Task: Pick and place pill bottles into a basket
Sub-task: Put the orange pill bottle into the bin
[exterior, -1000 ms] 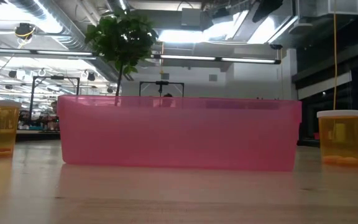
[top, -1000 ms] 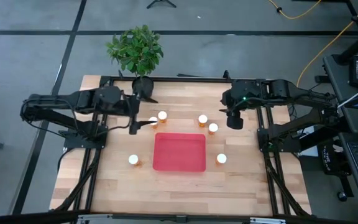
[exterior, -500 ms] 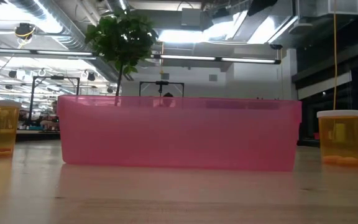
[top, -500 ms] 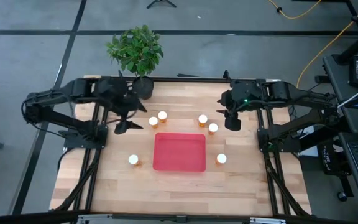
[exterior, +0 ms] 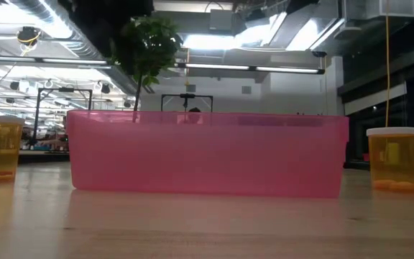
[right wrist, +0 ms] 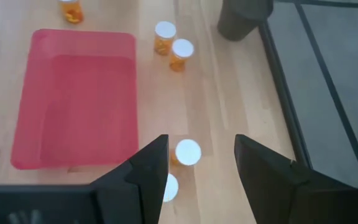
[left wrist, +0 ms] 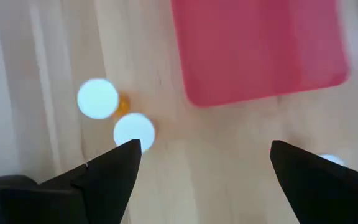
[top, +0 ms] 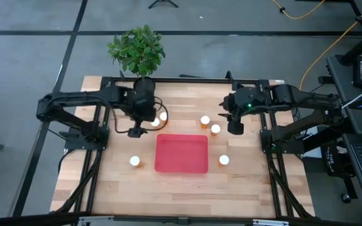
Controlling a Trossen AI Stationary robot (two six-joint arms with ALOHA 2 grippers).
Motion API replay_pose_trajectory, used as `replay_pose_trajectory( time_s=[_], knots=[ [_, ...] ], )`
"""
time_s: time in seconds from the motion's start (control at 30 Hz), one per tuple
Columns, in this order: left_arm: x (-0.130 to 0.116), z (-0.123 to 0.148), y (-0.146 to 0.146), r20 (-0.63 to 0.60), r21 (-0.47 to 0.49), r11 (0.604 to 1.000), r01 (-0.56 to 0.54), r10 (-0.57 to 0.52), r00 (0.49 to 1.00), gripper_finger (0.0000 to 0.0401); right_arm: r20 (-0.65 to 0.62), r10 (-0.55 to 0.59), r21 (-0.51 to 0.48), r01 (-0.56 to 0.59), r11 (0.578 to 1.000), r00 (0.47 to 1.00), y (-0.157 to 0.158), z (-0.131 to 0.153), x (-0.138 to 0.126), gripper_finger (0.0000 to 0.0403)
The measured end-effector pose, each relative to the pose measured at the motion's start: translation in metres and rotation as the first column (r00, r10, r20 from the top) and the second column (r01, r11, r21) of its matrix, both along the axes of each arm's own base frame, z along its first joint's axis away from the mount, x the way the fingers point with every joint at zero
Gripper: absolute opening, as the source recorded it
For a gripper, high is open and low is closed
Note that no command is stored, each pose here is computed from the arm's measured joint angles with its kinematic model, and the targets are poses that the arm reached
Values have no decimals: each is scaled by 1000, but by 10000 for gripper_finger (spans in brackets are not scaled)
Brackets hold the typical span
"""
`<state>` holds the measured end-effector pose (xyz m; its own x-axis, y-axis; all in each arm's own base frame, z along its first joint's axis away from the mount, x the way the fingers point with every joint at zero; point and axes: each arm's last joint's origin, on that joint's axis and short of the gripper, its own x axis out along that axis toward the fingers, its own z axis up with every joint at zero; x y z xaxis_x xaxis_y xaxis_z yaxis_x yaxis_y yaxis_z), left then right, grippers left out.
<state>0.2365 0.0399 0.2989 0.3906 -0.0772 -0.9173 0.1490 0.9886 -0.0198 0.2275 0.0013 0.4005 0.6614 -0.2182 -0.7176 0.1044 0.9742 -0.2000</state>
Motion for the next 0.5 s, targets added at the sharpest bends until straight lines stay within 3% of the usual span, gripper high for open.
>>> replay_pose_trajectory(
  time_s=[0.3,0.5],
  knots=[
    [16,-31,5,110,13,1000,-18,17,994,352,-2,46,-1,-46,999,999,10,0,0,185],
    [10,-50,13,75,30,998,-60,58,996,352,-4,55,-2,-55,998,998,12,0,-1,185]
  ],
)
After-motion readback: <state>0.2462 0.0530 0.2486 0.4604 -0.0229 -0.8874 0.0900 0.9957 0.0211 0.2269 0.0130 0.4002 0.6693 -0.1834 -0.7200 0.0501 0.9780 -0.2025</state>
